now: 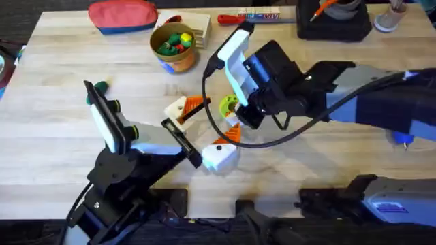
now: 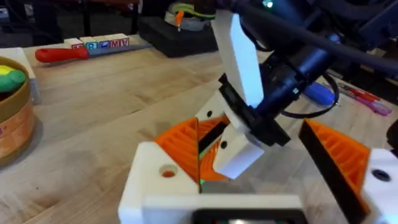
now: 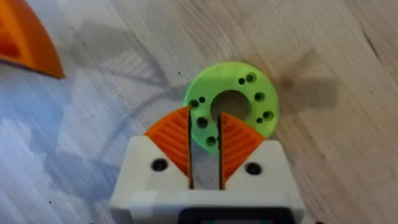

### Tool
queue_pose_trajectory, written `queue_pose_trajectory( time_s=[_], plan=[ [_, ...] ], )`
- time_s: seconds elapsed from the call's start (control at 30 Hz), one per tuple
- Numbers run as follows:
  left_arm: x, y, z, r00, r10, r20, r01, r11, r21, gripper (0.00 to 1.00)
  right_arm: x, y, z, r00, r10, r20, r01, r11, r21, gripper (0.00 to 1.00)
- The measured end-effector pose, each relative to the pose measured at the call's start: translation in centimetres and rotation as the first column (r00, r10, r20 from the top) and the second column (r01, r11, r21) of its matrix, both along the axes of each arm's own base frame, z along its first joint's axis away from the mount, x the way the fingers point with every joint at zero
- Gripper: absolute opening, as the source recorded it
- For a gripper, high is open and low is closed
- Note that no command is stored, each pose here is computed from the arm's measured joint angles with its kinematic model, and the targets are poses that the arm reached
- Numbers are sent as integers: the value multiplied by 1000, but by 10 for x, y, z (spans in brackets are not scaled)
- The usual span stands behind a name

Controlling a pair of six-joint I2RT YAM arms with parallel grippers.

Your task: Pick up the gripper from the table and insert it into the empty holder that is missing its gripper. Then pick up a screw, insert it into the mounting hole, and use the screwdriver to tighten it. Finally, clean up the table by picking up the vegetable and placing it into the bucket.

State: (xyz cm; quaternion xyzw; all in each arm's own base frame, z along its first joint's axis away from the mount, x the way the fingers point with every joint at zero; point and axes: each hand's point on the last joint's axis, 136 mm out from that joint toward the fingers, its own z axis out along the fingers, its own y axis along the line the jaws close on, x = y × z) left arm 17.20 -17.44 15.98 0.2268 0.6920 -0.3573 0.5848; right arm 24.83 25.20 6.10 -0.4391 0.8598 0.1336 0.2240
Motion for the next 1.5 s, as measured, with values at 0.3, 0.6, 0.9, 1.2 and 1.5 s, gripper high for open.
queue_pose_trajectory(
  time_s=[0.3, 0.6, 0.9, 1.2, 1.5],
  plan=[
    [0, 0, 0, 1000, 0, 0, 0, 1000, 0, 988, 1, -1, -2, 1000, -4, 2, 4, 1000, -9, 173],
    [0, 0, 0, 1000, 1, 0, -1, 1000, 0, 988, 2, -1, -6, 1000, -4, -4, 4, 1000, -18, 4],
    [0, 0, 0, 1000, 1, 0, -1, 1000, 0, 988, -1, -4, 17, 1000, -1, -13, 0, 1000, -29, 3],
    [0, 0, 0, 1000, 1, -1, -1, 1000, 0, 988, 4, 1, 118, 992, -6, 128, -6, 996, 94, 3],
    [-3, -3, 1, 1000, -24, 3, 24, 1000, 1, 988, -12, 17, 173, 995, -38, 87, 12, 960, 281, 3]
  ],
)
